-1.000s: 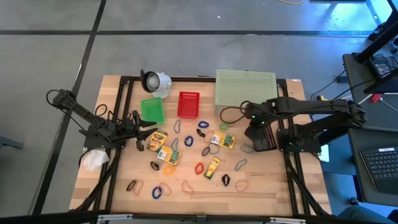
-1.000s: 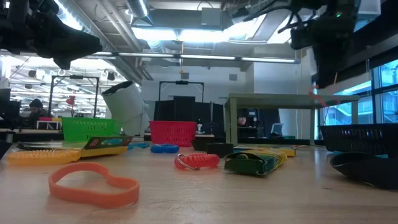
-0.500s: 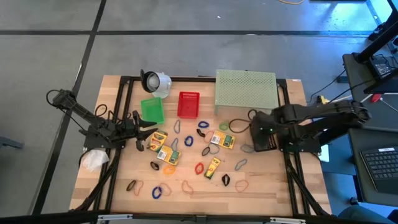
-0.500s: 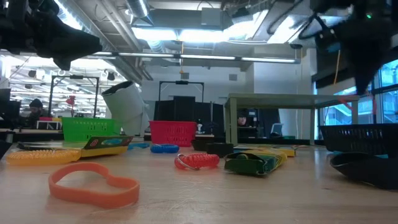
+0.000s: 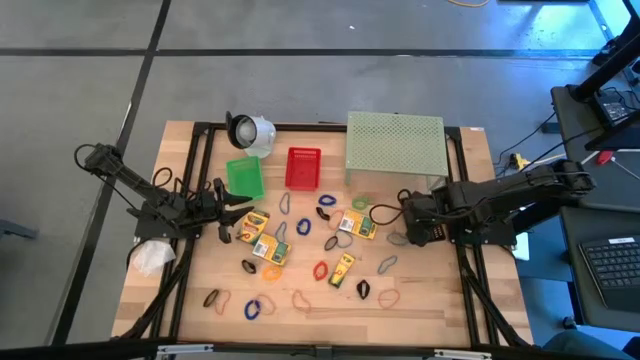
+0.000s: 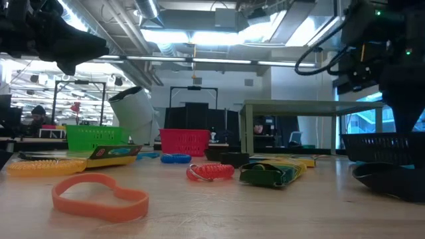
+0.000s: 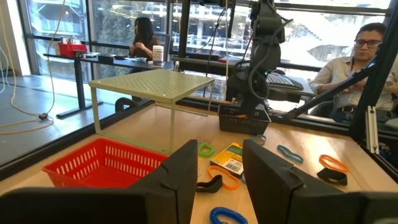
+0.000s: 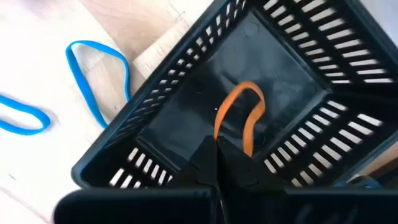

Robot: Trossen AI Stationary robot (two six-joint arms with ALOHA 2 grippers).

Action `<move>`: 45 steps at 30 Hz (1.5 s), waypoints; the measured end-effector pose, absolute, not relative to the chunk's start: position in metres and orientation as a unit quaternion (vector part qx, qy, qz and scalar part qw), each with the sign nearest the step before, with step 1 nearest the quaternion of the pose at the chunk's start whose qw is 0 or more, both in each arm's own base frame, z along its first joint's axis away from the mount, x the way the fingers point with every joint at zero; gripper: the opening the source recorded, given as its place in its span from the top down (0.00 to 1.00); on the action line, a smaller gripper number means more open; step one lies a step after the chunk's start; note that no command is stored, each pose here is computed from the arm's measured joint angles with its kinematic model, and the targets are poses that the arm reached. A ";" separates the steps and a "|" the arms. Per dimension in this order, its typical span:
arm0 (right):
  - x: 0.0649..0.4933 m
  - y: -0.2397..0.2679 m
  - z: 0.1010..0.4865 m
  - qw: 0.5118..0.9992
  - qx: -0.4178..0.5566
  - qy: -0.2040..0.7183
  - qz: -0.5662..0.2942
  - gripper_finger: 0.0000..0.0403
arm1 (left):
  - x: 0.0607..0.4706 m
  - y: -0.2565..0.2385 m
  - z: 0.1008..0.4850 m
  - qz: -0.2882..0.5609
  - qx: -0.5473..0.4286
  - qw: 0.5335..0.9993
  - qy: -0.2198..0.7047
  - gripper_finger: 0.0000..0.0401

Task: Pick & Place Office Desk Supplies
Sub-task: Put the orange rubber band into the black basket, then put the blue rubber band into the black basket

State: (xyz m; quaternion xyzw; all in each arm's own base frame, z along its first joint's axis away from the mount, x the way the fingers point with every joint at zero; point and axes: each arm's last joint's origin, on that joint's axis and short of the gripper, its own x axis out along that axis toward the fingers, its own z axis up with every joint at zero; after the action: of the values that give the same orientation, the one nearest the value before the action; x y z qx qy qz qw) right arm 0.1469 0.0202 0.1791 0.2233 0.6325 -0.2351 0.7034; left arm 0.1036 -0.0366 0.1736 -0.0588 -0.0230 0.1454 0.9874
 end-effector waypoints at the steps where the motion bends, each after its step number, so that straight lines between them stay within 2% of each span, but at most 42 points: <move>1: 0.146 0.020 0.178 0.702 0.225 0.633 -0.237 1.00 | 0.104 -0.037 0.174 0.145 -0.059 0.987 -0.023 0.70; 5: 0.145 0.020 0.175 0.696 0.230 0.634 -0.246 0.97 | 0.104 -0.037 0.174 0.145 -0.055 0.988 -0.022 0.70; 8: 0.144 0.020 0.174 0.693 0.236 0.633 -0.253 0.91 | 0.104 -0.037 0.174 0.145 -0.054 0.988 -0.022 0.70; 18: 0.144 0.020 0.174 0.689 0.247 0.628 -0.264 0.54 | 0.104 -0.037 0.174 0.145 -0.054 0.988 -0.022 0.70; 21: 0.144 0.019 0.176 0.690 0.245 0.627 -0.267 0.47 | 0.104 -0.037 0.174 0.145 -0.054 0.988 -0.022 0.70; 25: 0.152 0.020 0.190 0.705 0.247 0.611 -0.263 0.45 | 0.104 -0.037 0.174 0.145 -0.054 0.988 -0.022 0.70; 36: 0.164 0.028 0.224 0.736 0.255 0.578 -0.243 0.50 | 0.104 -0.037 0.174 0.145 -0.058 0.987 -0.023 0.70; 45: 0.188 0.056 0.243 0.813 0.234 0.515 -0.137 0.50 | 0.104 -0.037 0.174 0.145 -0.059 0.987 -0.023 0.70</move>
State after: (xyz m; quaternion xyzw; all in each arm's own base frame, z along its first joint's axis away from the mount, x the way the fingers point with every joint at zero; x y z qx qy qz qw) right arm 0.1879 0.0560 0.2430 0.2340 0.5155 -0.1366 0.8130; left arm 0.1036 -0.0366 0.1736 -0.0592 -0.0231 0.1452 0.9874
